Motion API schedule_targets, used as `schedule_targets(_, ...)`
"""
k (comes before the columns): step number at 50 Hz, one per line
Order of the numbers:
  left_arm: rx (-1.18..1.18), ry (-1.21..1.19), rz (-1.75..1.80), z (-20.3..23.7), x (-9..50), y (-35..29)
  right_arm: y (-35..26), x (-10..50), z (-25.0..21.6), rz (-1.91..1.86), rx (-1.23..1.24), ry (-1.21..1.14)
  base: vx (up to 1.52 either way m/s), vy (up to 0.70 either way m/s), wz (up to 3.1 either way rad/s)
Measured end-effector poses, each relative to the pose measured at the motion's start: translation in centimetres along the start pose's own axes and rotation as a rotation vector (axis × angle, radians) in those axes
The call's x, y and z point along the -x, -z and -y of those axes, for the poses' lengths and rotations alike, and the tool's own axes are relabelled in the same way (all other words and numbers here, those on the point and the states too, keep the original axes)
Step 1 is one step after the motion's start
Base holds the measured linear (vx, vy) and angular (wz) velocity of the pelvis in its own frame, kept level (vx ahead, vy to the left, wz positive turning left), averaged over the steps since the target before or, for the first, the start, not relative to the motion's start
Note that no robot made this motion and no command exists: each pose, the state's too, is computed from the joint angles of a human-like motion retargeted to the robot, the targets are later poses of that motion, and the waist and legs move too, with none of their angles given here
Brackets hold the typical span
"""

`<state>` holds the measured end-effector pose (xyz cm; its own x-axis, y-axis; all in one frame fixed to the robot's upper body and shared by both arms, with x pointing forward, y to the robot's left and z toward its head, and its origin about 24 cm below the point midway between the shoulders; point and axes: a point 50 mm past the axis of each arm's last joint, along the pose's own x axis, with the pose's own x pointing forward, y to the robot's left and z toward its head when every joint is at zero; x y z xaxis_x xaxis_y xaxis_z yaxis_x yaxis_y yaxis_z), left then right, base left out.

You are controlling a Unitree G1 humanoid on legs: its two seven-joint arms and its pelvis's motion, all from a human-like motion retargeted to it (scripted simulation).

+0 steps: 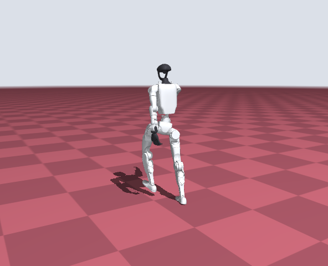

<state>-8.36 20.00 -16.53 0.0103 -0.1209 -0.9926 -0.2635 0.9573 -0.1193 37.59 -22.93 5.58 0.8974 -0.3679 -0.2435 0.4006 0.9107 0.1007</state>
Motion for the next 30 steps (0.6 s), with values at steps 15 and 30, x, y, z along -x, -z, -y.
schedule_targets(15, -0.495, -0.250, 1.172, 9.0, 20.4, -43.8, 29.5, 38.6, 21.1, -1.542, 0.369, 0.032, 0.59, 0.21, 0.83)
schedule_targets(30, -0.616, -0.097, 1.650, 17.3, 33.1, -47.6, 29.2, 44.5, 21.8, -1.633, 0.185, 0.081, 0.54, -0.03, 0.54)
